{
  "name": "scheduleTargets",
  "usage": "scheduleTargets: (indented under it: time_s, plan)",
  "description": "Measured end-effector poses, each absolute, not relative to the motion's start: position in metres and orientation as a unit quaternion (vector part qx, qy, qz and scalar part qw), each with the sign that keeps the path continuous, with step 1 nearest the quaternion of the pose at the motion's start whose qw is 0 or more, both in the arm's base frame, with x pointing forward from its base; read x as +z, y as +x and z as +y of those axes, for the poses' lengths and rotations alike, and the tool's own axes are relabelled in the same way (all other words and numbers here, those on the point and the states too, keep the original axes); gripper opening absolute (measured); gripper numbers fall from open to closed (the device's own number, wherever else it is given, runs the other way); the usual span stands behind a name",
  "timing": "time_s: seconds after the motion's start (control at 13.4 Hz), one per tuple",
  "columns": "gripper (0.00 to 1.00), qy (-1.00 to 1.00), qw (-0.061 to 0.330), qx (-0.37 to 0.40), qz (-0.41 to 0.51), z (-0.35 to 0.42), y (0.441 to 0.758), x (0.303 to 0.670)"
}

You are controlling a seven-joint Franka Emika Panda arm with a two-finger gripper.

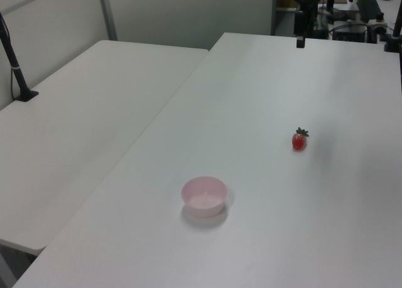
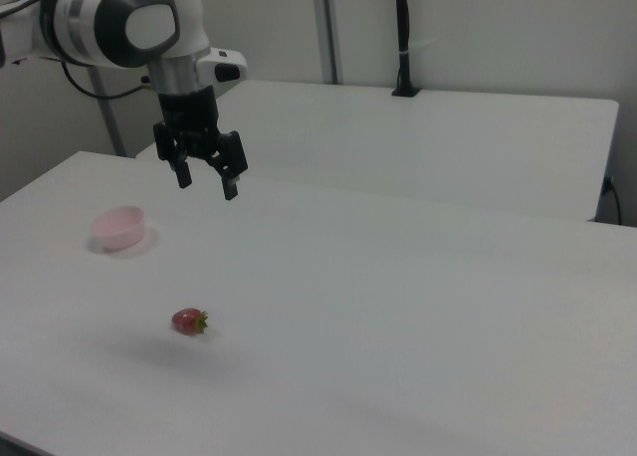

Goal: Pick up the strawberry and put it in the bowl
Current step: 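Move the open gripper toward the red strawberry, then lower the gripper over the strawberry and close on it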

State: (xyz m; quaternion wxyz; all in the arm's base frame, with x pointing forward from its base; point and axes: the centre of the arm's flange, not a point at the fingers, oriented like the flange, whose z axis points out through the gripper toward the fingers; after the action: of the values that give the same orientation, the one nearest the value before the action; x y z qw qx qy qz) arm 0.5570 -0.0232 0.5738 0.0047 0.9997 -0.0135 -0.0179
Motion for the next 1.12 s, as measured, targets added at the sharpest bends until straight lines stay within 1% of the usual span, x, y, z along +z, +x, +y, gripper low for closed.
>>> scheduleTargets:
  time_s: [0.15,0.6,0.67,0.75,0.82,0.89,1.04,1.12]
  plan:
    - [1.0,1.0,0.005,-0.018,-0.011,-0.021,0.557,0.574]
    - [1.0,0.998,0.004,-0.022,0.056,-0.008,0.559,0.57]
    - [1.0,0.995,0.003,-0.025,0.094,-0.005,0.559,0.567]
    - [1.0,0.987,0.001,-0.033,0.157,0.0,0.558,0.559]
    - [1.0,0.971,0.003,-0.048,0.232,0.006,0.558,0.545]
    - [1.0,0.955,0.007,-0.064,0.289,0.012,0.558,0.531]
    - [1.0,0.911,0.019,-0.094,0.401,0.042,0.563,0.495]
    - [1.0,0.892,0.027,-0.09,0.441,0.06,0.567,0.472]
